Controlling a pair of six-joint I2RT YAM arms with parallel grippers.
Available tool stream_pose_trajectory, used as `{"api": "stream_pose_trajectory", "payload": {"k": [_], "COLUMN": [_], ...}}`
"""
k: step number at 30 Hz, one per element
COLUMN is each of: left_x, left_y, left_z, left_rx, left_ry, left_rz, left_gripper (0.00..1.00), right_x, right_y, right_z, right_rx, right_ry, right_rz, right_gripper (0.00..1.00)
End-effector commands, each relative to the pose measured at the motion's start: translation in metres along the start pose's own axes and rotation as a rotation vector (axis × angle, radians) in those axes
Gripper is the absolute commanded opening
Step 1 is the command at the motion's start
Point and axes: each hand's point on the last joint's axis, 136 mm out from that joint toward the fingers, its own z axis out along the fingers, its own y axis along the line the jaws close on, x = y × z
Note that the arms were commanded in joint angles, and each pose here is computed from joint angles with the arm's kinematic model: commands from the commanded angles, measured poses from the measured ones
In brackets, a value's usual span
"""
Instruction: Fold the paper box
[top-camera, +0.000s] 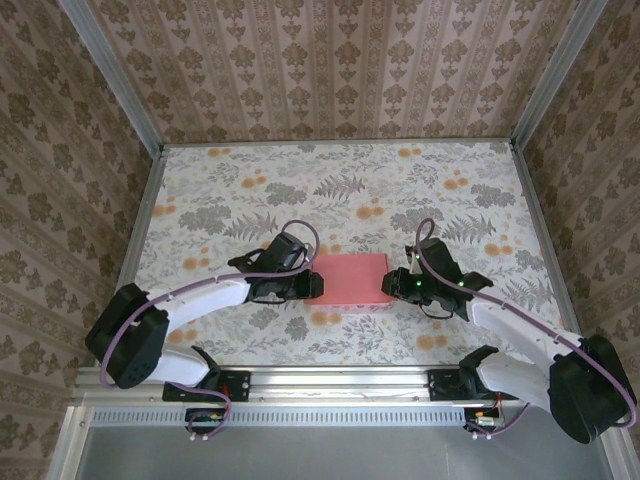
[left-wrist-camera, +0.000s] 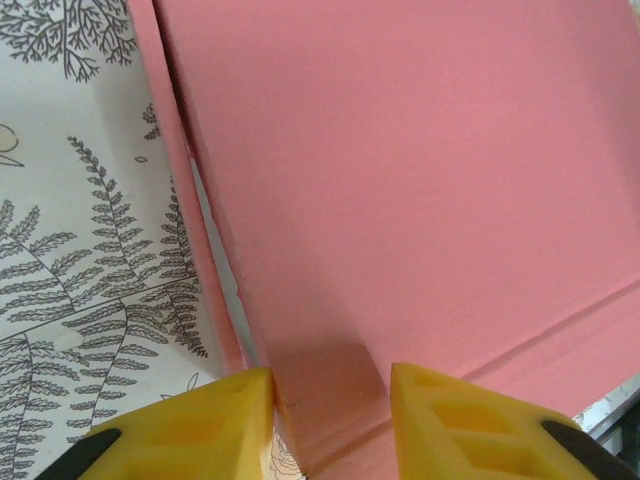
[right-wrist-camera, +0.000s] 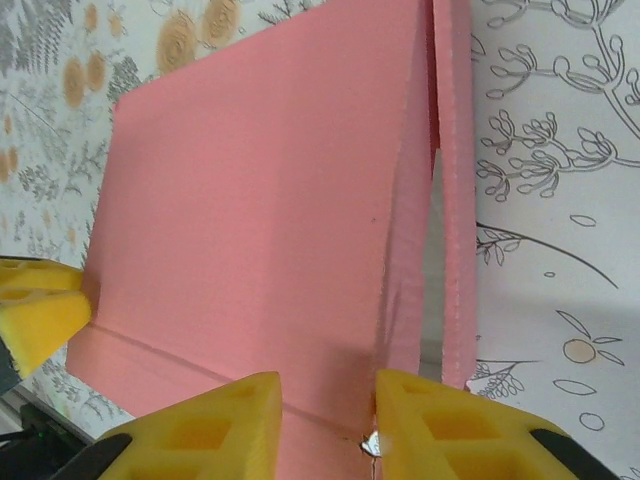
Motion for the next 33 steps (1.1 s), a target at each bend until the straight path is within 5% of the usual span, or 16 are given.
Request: {"api": "stream_pose_trajectory", "payload": {"k": [1,12,19,26,33], "left_x": [0.001,0.009,0.007,-0.003,-0.009], "left_y": [-0.005,0.004,0.009,0.010,-0.027], "left_z": [0.005,0.014,0.008,-0.035,-0.047], "left_rx": [0.025,-0.023,-0.055,-0.077,0.108], "left_ry": [-0.002,0.017,-0.030,-0.128,-0.161], "left_rz": [-0.008,0.009,0.062,0.147,0.236], "left_gripper": [0.33,0.31,0.30,0.32,0.33], "right_x": [0.003,0.012,0.011,-0.005,0.002], "right_y": [-0.002,-0.018,-0.023,-0.003,0.038], "right_z": [0.005,0.014,0.012,-0.014,-0.011], "right_rx": [0.003,0.074,0.118,0.080,-0.129], "right_ry": [0.000,0.018,0.012,-0.067,-0.005], "right_rz": [-0.015,-0.035,-0.074,-0.190,-0.234], "right_gripper": [0.28,0.20,0.24,0.28,0.28]}}
